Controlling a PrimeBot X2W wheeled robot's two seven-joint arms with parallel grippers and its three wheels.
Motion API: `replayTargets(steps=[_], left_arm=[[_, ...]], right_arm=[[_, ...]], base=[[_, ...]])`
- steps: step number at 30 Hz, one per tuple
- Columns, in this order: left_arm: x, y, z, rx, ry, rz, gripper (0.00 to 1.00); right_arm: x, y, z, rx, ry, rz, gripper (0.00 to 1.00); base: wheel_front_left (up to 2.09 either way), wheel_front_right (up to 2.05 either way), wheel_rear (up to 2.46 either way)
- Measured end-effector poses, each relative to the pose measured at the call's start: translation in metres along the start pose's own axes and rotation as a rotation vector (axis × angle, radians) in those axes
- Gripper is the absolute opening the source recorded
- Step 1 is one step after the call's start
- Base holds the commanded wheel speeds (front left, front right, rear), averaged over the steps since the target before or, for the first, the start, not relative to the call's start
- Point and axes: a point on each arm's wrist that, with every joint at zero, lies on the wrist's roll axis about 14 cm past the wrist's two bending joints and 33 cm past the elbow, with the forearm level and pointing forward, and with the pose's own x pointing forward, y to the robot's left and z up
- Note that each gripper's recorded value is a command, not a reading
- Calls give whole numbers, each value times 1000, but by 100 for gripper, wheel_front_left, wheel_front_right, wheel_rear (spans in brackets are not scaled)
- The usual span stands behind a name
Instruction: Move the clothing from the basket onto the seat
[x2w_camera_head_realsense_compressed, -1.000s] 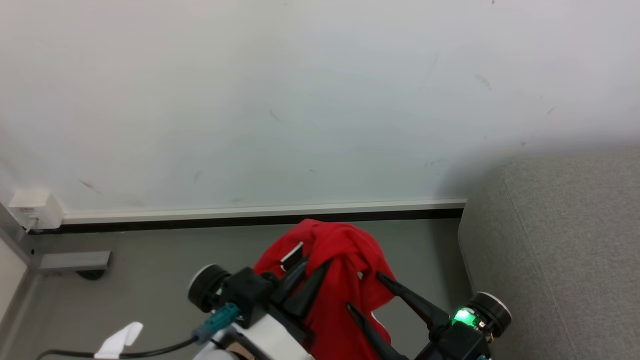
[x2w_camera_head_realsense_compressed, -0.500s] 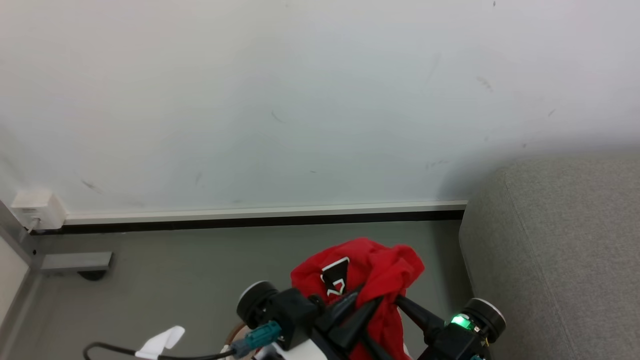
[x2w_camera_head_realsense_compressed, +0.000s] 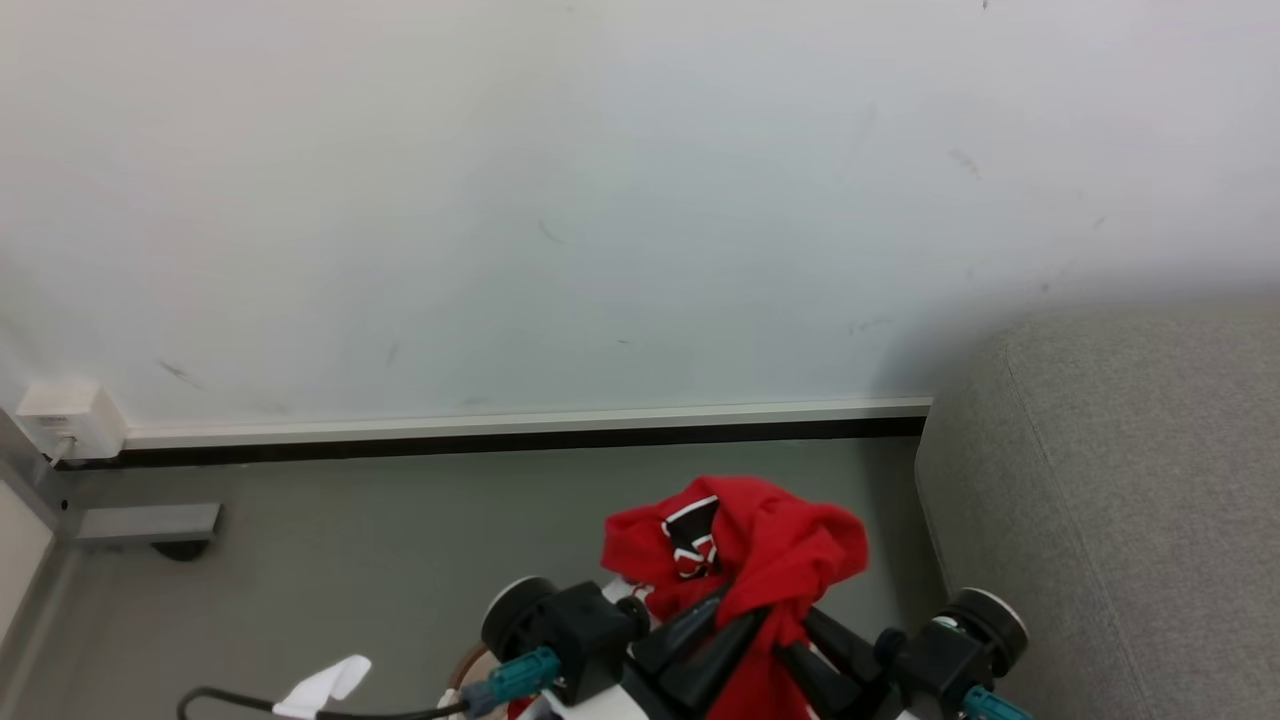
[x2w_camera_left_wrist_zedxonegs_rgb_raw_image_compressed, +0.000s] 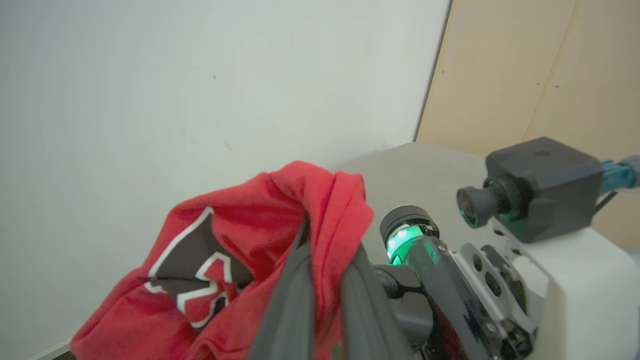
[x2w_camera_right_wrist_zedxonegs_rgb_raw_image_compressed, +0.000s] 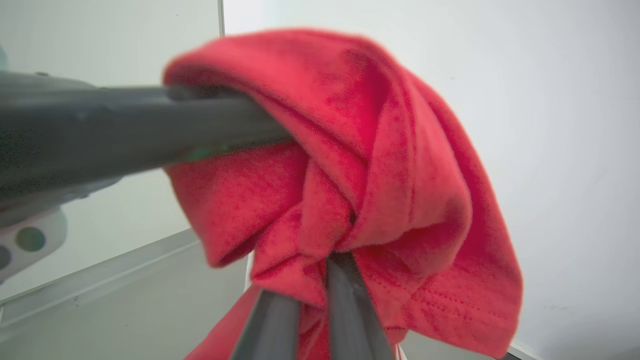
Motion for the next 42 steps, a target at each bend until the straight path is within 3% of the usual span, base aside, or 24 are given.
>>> replayTargets(steps=[1, 2, 3, 21, 33, 42], left_arm=[[0, 2, 0, 1, -4, 8, 44], [-1, 5, 1, 3, -13, 19, 87], [-1, 7, 0, 4, -13, 24, 100], [-1, 16, -57, 24, 103, 26, 100], [24, -9, -83, -30, 127, -88, 100], [44, -17, -97, -66, 136, -153, 100]], right_arm=[[-1, -4, 0, -2, 0, -10, 0], [-2, -7, 0, -4, 2, -19, 0], [-4, -11, 0, -5, 2, -29, 0], [-53, -96, 6, -50, -6, -316, 0], [-104, -143, 8, -87, 12, -513, 0], [-124, -164, 0, -92, 50, -602, 0]], base=[[0, 0, 0], [0, 0, 0], [0, 0, 0], [0, 0, 0], [0, 0, 0], [0, 0, 0]])
